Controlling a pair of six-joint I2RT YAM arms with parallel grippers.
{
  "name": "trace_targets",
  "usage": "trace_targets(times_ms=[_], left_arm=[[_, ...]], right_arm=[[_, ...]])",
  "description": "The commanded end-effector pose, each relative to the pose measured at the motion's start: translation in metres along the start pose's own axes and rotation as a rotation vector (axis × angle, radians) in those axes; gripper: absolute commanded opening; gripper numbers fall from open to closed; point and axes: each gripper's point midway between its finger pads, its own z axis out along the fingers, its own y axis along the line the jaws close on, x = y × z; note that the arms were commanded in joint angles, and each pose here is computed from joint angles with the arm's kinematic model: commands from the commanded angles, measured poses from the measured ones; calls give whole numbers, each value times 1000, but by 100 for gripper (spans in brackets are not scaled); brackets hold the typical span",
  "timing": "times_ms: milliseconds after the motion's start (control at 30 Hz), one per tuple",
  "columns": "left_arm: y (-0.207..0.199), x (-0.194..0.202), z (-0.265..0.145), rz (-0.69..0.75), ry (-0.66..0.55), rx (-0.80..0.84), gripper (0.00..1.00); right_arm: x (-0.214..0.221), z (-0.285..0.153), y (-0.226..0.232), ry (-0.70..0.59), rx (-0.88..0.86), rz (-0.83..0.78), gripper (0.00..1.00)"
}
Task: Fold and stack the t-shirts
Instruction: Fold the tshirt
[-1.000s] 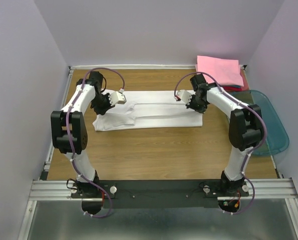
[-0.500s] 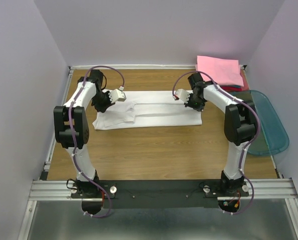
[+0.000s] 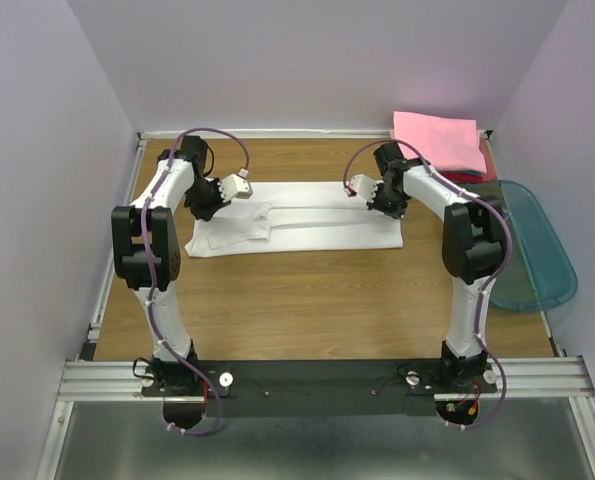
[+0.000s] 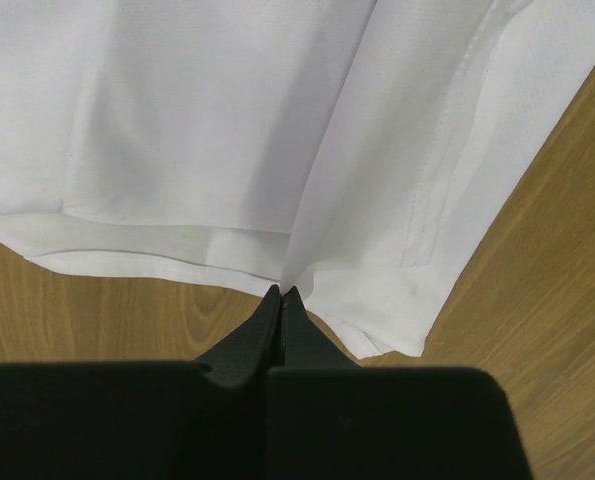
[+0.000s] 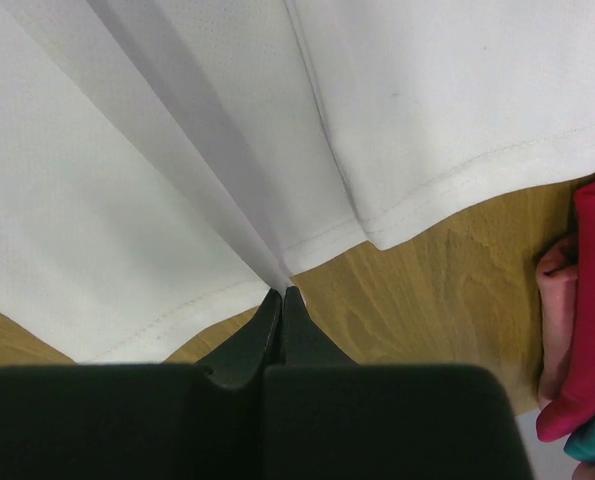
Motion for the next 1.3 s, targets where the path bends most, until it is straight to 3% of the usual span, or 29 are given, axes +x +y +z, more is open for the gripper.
trace_targets(times_ms=[0, 833, 900, 1033, 1067, 1133, 1267], left_arm=[[7, 2, 2, -12, 5, -1, 0], [22, 1, 11, -38, 5, -35, 0], [25, 0, 12, -46, 1, -40, 5], [26, -9, 1, -60, -33, -45, 19], [25, -11, -8, -65, -47, -54, 33], [19, -16, -17, -81, -79, -44, 36], [-12, -23, -33, -131, -140, 19, 36]], right_arm=[[2, 4, -7, 21, 5, -6, 1], [7, 10, -3, 46, -4, 5, 2], [7, 10, -5, 47, 4, 30, 16], [8, -4, -9, 38, 33, 76, 30], [9, -8, -9, 35, 38, 99, 36], [7, -20, -9, 11, 44, 152, 43], [-9, -40, 4, -64, -26, 252, 44]])
